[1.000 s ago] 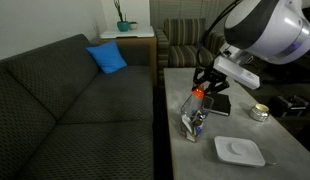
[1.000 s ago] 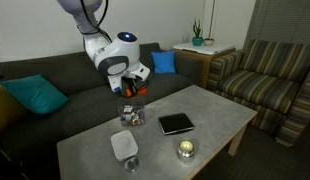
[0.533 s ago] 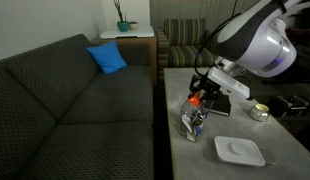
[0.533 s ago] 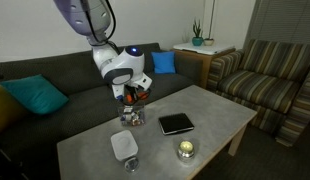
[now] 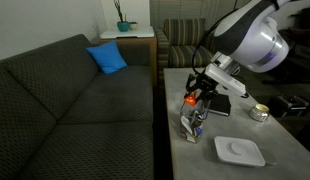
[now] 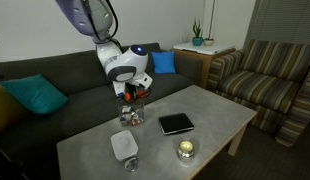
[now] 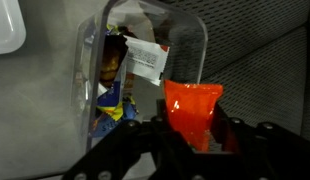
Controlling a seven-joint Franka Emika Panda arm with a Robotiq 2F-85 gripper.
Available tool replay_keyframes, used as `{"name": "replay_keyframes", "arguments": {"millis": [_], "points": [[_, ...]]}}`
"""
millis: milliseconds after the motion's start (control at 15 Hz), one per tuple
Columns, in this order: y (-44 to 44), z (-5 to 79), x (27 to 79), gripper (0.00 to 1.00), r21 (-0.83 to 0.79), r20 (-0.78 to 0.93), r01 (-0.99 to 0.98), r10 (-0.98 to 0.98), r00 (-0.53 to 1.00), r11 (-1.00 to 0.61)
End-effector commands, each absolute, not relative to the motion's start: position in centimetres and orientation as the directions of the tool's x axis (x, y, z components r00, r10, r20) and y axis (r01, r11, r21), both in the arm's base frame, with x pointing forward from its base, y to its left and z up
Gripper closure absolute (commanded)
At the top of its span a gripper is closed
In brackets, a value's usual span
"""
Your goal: Put the orange sachet in the clear storage container
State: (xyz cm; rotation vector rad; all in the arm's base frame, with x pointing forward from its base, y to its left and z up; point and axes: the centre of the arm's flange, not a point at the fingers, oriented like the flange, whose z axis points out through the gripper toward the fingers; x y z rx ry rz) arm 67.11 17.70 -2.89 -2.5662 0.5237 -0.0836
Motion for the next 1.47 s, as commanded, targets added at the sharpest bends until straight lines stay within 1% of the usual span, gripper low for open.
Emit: {"name": "replay_keyframes", "arguments": {"millis": [0, 333, 1000, 1400], "points": [[17.8, -2.0, 66.1, 0.82, -0.495, -0.105, -0.36, -0.357, 0.928, -0.791], [17.5, -0.4, 65.3, 0.82, -0.488, -0.086, -0.381, -0.39, 0.917, -0.786], [18.3, 1.0, 63.0, 0.82, -0.428, -0.165, -0.371, -0.333, 0.929, -0.824], [18.1, -1.2, 63.1, 0.82, -0.415, -0.289, -0.381, -0.277, 0.916, -0.826]]}}
